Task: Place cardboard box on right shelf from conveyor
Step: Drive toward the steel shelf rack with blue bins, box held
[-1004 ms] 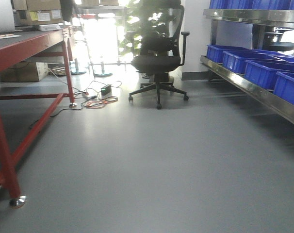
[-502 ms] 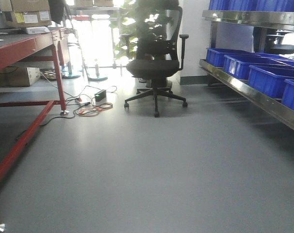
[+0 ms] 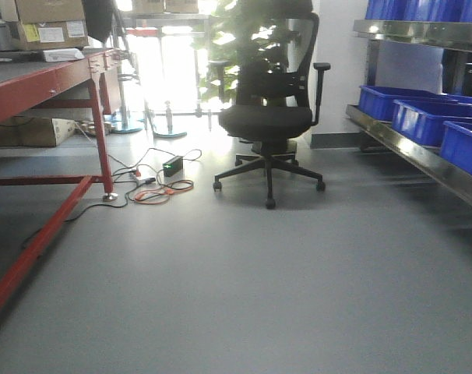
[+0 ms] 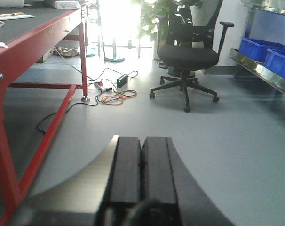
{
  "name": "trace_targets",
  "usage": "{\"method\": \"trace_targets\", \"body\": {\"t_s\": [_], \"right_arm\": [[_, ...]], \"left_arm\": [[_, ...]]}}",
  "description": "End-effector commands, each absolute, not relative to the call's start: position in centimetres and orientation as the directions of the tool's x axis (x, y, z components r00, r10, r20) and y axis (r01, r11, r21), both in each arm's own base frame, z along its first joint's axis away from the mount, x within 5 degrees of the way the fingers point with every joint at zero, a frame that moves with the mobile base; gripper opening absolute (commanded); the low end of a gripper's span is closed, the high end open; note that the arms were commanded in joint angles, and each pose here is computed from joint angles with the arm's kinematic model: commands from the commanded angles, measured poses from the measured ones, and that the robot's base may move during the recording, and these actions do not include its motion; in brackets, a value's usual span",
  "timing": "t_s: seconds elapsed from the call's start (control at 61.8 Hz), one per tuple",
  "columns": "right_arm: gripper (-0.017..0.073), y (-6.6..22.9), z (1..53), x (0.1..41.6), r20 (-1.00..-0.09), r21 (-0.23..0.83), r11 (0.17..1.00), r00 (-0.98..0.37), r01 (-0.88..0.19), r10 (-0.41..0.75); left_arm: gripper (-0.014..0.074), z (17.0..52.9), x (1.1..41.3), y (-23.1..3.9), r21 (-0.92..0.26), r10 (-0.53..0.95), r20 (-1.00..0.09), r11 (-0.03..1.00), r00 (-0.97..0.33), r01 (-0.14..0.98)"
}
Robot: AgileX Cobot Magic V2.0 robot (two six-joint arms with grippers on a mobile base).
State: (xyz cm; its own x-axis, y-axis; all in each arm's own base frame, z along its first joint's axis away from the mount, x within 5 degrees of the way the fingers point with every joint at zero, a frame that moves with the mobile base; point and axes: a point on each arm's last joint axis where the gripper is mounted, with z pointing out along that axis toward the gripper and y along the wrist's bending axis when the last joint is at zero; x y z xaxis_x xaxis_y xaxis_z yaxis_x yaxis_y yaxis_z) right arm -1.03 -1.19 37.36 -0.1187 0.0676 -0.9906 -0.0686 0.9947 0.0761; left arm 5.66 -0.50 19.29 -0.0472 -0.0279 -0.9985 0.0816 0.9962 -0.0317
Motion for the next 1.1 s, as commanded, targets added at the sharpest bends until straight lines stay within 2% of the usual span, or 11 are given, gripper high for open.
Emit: {"method": "trace_targets", "body": {"t_s": [0.0,1.084], "right_arm": [[0.0195,-1.16,38.95,-0.93,-0.998,0.063,0.995,-0.009,-0.078,0.063],[0.0195,-1.16,38.95,-0.93,-0.998,0.063,0.995,-0.009,-0.078,0.063]], "left_arm": [[-0.0116,19.87,5.57,-0.47,-0.037,-0.041,-0.998,0.996,0.048,0.084],[-0.0116,19.87,5.57,-0.47,-0.037,-0.041,-0.998,0.996,0.048,0.084]]}}
